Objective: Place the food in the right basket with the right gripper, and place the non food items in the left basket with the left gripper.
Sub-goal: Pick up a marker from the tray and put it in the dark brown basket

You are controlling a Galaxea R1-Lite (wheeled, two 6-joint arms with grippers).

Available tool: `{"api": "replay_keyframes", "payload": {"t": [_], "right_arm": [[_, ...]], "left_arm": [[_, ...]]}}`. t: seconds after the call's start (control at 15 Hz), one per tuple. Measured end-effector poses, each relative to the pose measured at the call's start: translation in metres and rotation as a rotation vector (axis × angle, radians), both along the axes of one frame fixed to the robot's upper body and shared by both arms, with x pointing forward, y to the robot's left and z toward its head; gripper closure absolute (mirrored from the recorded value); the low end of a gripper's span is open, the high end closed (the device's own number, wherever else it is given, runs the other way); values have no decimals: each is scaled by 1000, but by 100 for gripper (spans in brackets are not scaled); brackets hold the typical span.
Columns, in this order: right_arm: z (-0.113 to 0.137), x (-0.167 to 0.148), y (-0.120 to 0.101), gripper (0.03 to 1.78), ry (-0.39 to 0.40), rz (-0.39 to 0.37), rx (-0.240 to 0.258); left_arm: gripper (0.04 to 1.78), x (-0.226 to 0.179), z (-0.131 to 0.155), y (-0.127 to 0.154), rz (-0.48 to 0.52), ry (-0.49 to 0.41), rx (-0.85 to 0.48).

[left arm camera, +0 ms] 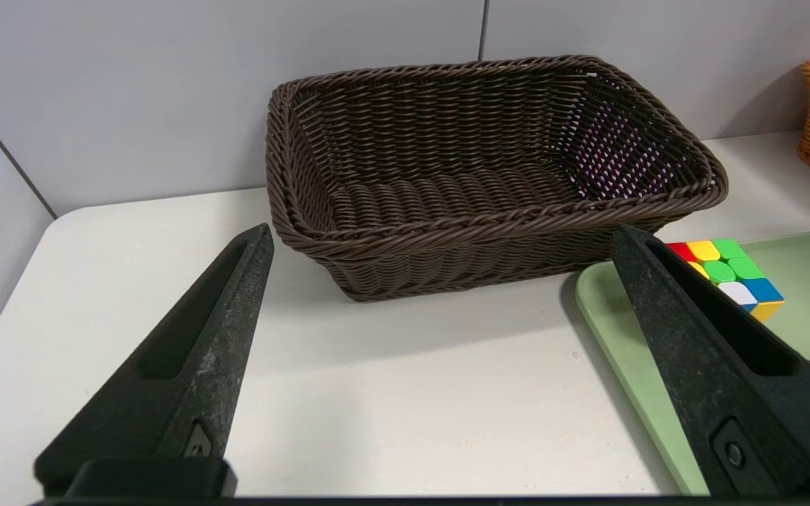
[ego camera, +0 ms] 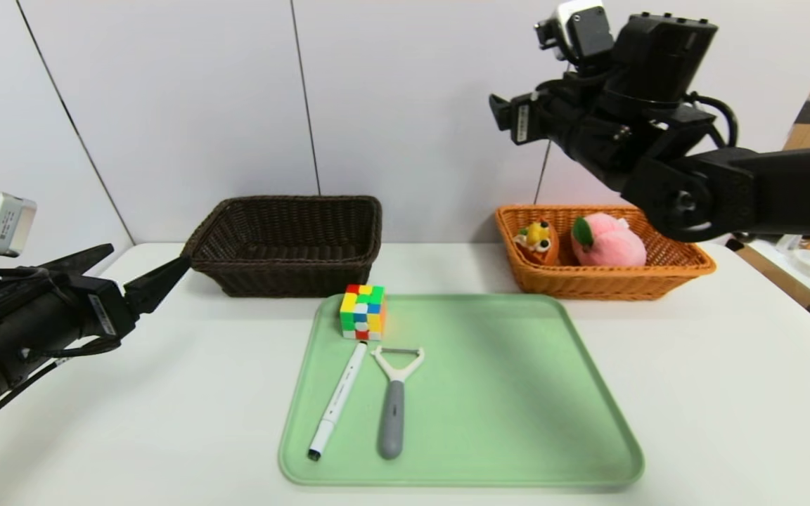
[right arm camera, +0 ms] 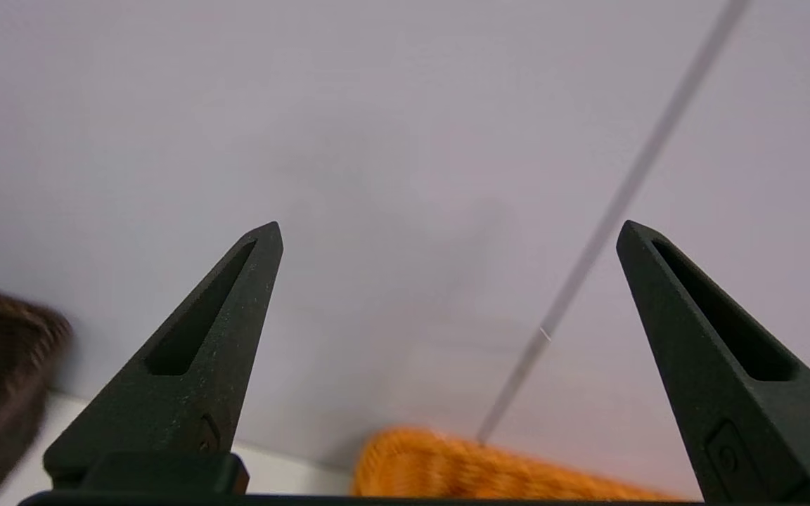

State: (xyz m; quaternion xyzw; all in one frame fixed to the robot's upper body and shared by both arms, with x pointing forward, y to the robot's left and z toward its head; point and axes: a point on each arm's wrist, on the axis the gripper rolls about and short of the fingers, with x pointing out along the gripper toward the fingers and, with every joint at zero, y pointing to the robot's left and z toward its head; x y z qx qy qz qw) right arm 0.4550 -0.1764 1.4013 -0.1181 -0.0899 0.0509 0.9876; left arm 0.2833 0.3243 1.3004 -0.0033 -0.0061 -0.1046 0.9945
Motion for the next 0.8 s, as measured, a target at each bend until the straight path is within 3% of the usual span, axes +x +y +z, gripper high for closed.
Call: {"api": "replay_keyframes", "payload": {"t": [0.2,0.47,0.8], "right_arm": [[-21,-34,-49,14,111,-83,-23],[-50,-78,-108,13,189,-215,44],[-81,-115,-140,12,162,-295,131]], "left_arm": [[13,-1,1,-5,-25,-4,-3],[13,-2,2,-10,-49,-7,-6],[13,-5,0,-28,-142,15,-48]]}}
